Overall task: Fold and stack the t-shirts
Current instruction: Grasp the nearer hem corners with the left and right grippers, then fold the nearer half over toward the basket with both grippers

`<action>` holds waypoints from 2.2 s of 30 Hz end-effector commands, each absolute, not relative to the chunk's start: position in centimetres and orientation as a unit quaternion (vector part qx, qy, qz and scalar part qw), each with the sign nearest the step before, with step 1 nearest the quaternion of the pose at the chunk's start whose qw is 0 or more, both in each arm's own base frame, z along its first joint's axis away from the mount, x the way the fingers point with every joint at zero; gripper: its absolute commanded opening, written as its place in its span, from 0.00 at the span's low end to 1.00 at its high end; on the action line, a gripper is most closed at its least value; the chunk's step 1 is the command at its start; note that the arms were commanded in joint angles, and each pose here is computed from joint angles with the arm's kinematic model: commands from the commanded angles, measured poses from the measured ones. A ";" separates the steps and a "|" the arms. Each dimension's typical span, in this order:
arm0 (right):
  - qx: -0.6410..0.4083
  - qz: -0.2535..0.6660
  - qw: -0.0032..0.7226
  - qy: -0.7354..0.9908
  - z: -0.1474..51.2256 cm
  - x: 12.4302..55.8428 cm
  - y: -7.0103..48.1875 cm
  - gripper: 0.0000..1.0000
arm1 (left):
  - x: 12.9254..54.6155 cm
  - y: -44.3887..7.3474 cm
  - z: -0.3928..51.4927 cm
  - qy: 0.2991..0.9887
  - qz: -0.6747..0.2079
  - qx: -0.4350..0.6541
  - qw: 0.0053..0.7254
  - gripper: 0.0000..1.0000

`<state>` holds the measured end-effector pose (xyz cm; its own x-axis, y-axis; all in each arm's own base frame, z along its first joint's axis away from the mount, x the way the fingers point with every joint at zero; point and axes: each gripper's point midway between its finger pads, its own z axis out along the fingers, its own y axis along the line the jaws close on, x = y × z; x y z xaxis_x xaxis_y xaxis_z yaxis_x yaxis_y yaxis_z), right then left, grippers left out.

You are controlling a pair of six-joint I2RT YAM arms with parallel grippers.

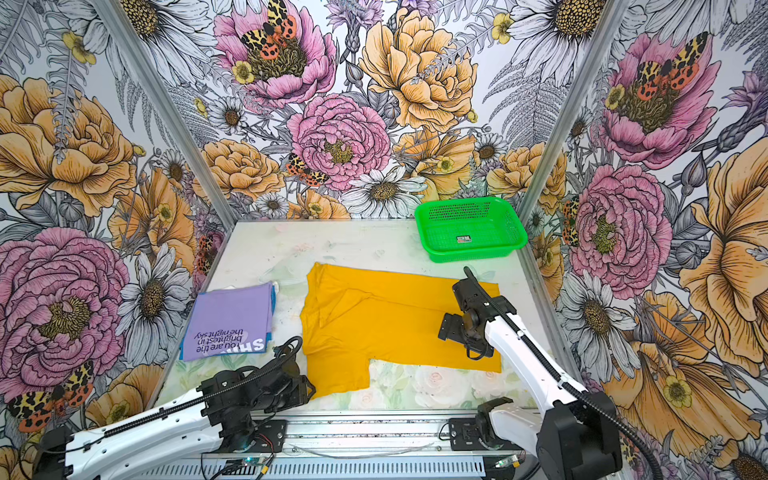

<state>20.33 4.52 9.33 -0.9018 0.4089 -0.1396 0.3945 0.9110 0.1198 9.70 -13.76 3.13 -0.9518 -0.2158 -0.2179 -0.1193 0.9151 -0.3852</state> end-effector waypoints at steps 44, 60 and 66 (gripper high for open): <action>0.569 0.042 -0.052 0.820 -0.3 15.9 -5.2 0.13 | 16.5 -15.8 4.3 0.961 -0.219 -0.075 0.150 0.00; 0.541 0.125 0.028 0.831 4.3 18.0 -3.6 0.00 | 17.7 -18.0 10.7 0.939 -0.282 -0.046 0.191 0.00; 0.522 0.140 0.047 0.840 5.6 19.9 -4.0 0.00 | 19.8 -17.9 13.7 0.930 -0.289 -0.040 0.221 0.00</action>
<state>17.98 -3.40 4.06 -0.4235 0.9000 0.1033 0.8905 0.3927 0.2296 18.84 -17.81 12.03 -0.9088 -0.2204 -0.3543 0.0118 0.8352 -0.5499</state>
